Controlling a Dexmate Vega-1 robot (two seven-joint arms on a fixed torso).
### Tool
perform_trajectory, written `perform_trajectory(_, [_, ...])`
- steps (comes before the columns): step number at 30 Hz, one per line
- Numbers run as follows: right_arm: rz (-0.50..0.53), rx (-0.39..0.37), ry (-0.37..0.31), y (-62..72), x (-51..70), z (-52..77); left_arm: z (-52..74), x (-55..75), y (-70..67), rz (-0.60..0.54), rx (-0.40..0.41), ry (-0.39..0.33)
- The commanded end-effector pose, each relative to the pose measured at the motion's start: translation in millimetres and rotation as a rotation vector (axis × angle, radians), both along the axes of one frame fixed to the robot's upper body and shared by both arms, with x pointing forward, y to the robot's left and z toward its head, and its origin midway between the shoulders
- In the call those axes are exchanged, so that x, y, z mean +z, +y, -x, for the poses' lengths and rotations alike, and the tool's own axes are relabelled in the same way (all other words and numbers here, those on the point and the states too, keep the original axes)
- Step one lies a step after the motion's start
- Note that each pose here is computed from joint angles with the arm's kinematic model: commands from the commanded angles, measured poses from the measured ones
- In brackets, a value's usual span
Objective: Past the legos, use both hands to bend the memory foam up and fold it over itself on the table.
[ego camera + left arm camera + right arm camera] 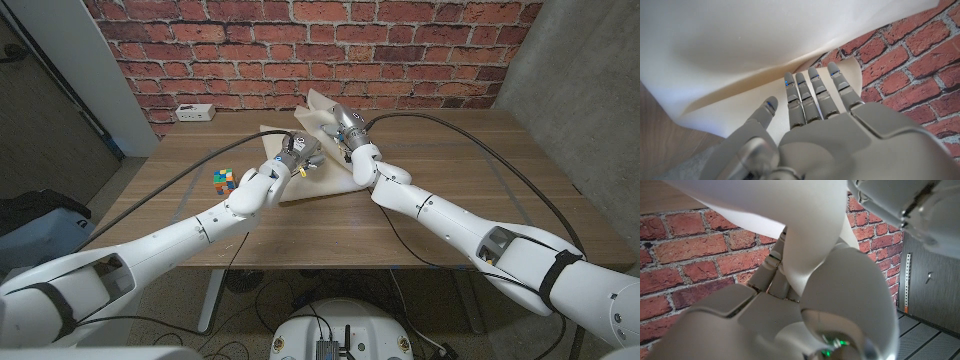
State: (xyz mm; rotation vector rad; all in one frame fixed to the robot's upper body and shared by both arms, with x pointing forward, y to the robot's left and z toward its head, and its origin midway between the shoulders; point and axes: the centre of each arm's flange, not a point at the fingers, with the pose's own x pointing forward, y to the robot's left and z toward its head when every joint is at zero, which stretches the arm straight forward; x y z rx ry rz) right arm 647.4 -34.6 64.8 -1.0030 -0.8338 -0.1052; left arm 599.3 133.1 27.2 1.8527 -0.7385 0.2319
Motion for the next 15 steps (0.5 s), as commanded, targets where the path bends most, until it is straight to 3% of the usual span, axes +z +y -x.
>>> perform_trajectory(1, [0.007, -0.008, -0.008, 0.9, -0.5, 0.6, 39.3, -1.4, -4.2, 0.041, -0.153, -0.087])
perform_trajectory(7, [0.009, -0.008, -0.009, 2.6, 0.1, 0.9, 54.3, -2.1, -3.7, 0.060, -0.193, -0.105])
perform_trajectory(15, [0.010, -0.015, -0.014, 3.2, 0.4, -0.4, 68.7, -3.9, -1.9, 0.056, -0.173, -0.085])
